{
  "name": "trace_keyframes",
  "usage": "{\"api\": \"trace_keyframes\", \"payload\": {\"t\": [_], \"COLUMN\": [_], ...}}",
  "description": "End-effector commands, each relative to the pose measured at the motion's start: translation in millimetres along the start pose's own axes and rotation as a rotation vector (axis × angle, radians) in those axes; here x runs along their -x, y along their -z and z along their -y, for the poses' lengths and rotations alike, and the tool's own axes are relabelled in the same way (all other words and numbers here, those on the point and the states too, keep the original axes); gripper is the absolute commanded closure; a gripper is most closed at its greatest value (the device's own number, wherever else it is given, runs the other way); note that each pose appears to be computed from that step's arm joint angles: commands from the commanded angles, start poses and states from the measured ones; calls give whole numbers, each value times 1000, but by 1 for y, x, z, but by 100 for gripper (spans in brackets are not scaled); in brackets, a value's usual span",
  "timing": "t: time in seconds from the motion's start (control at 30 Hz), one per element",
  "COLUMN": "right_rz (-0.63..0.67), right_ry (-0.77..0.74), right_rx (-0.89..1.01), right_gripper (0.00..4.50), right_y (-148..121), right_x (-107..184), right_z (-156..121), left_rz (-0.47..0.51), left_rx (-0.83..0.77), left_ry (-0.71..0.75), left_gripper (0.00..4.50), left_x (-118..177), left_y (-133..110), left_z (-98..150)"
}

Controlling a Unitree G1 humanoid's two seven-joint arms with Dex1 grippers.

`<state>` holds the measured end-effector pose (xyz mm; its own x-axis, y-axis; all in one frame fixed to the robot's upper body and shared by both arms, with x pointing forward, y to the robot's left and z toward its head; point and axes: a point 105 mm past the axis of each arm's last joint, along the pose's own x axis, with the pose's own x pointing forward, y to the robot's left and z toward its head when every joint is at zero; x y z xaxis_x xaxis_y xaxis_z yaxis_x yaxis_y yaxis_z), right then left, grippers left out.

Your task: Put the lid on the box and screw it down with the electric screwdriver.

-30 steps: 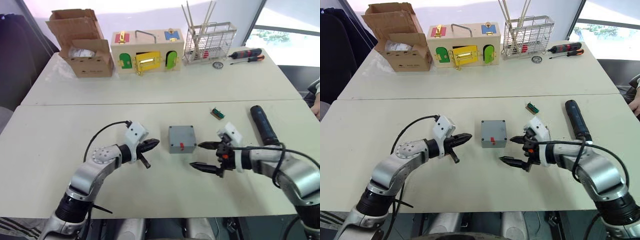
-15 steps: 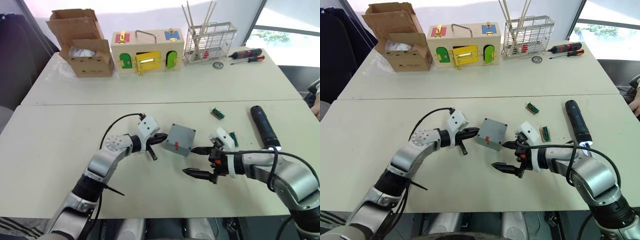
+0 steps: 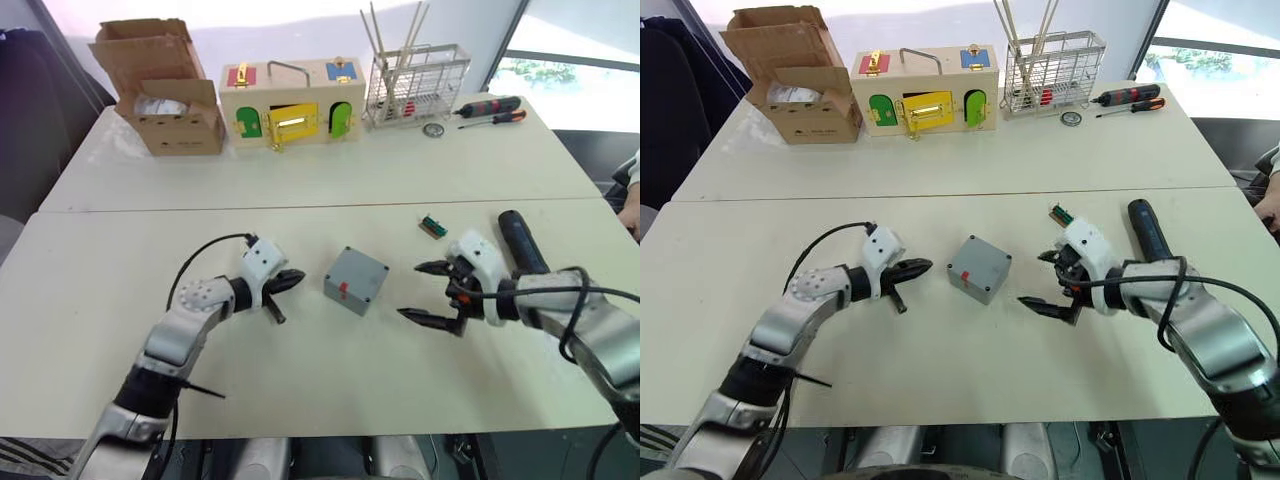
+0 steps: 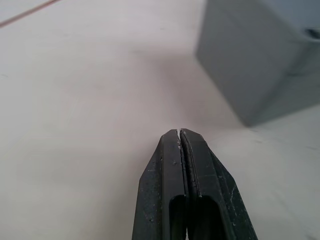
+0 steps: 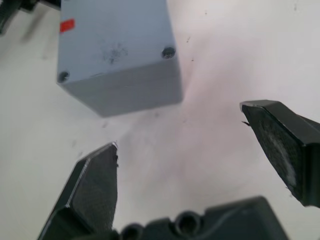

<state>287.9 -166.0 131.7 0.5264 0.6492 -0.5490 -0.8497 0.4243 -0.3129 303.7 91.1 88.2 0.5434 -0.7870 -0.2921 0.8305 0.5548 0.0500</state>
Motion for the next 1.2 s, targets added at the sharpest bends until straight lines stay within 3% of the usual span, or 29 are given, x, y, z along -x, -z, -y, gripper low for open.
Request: {"api": "trace_keyframes", "payload": {"t": [0.03, 0.13, 0.53, 0.8, 1.2], "right_rz": [16, 39, 88, 75, 71], "right_ry": [-39, -101, -245, -197, -100], "right_rx": [85, 126, 123, 52, 1], "right_gripper": [1, 1, 1, 1, 1], "right_y": [-1, -4, -13, -9, -7], "right_x": [-8, -18, -28, -22, -13], "right_z": [4, 2, -30, -40, -32], "left_rz": [61, 44, 31, 70, 98], "left_rx": [6, 10, -54, -84, -101], "left_ry": [73, 131, 85, 43, 25], "left_gripper": [450, 450, 450, 450, 450], "left_x": [8, 7, -19, -28, -32], "left_y": [-17, -12, -13, -21, -26], "left_z": [20, 41, 32, 21, 16]}}
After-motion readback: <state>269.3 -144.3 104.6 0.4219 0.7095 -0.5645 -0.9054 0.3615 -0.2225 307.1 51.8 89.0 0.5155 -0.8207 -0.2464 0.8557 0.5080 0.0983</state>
